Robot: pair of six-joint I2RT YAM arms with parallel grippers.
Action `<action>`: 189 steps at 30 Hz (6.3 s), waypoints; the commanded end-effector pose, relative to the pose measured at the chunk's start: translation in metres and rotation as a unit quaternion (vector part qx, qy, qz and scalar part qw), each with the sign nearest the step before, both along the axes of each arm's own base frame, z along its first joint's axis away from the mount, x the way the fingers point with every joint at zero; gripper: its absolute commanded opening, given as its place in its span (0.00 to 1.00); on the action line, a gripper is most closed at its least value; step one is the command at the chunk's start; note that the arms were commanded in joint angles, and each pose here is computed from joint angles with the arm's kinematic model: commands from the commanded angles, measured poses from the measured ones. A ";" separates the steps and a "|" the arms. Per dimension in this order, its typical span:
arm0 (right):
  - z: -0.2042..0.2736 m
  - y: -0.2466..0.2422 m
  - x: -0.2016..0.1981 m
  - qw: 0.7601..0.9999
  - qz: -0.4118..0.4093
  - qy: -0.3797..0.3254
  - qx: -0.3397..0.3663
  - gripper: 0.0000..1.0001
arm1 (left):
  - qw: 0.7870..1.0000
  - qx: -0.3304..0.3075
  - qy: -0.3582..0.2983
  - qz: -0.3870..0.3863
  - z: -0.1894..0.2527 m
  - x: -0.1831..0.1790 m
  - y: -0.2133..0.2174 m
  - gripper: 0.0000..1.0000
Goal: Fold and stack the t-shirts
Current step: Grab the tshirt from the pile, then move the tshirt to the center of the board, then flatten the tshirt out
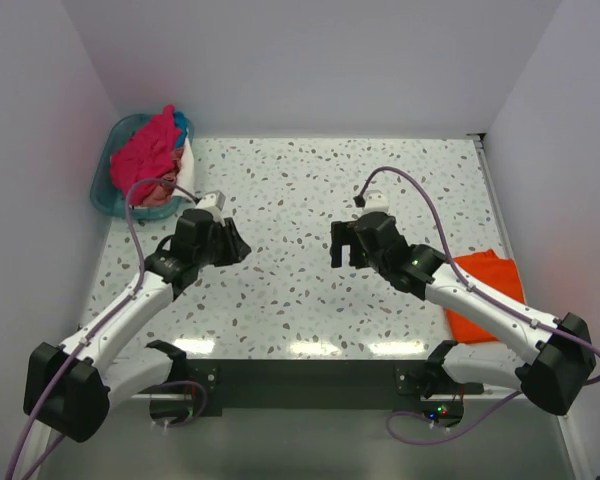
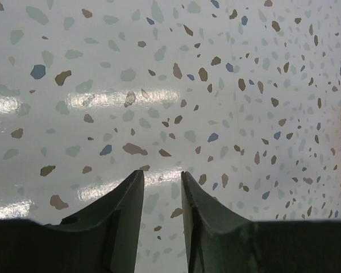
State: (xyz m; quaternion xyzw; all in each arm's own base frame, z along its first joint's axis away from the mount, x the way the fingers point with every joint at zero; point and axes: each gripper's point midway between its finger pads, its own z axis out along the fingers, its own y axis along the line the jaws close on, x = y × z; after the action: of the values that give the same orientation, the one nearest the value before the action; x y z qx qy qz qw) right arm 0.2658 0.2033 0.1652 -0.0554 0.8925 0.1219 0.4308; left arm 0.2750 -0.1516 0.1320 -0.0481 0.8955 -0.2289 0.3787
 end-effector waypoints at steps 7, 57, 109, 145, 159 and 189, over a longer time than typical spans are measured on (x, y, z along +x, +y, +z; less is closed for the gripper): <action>0.015 -0.012 -0.002 1.000 0.001 -0.018 -0.015 0.99 | 0.998 0.003 -0.046 0.033 0.045 0.041 0.000 0.39; 0.035 0.011 0.009 0.999 0.029 -0.019 -0.001 0.99 | 0.925 0.051 -0.251 0.281 0.286 0.238 0.217 0.00; -0.108 0.051 -0.048 0.989 0.010 0.142 0.041 0.75 | 0.997 0.017 0.079 -0.018 -0.074 -0.006 -0.046 0.61; 0.026 -0.044 0.026 0.993 -0.107 0.013 0.038 0.00 | 0.999 -0.007 0.039 -0.010 -0.023 0.010 -0.039 0.00; 0.193 -0.077 0.078 0.982 -0.134 -0.128 0.047 0.00 | 0.989 -0.053 -0.138 0.029 0.170 0.074 0.013 0.00; 0.397 -0.032 0.177 0.913 -0.007 -0.361 0.192 0.00 | 0.883 -0.190 -0.428 -0.011 0.432 0.068 0.035 0.00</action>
State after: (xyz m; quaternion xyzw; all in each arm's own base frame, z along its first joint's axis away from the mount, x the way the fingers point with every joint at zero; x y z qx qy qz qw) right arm 0.4500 0.2334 0.5256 -0.0589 0.6791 0.2834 0.6746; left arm 0.3694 -0.0846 0.5661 -0.0400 0.6141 -0.3708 0.6955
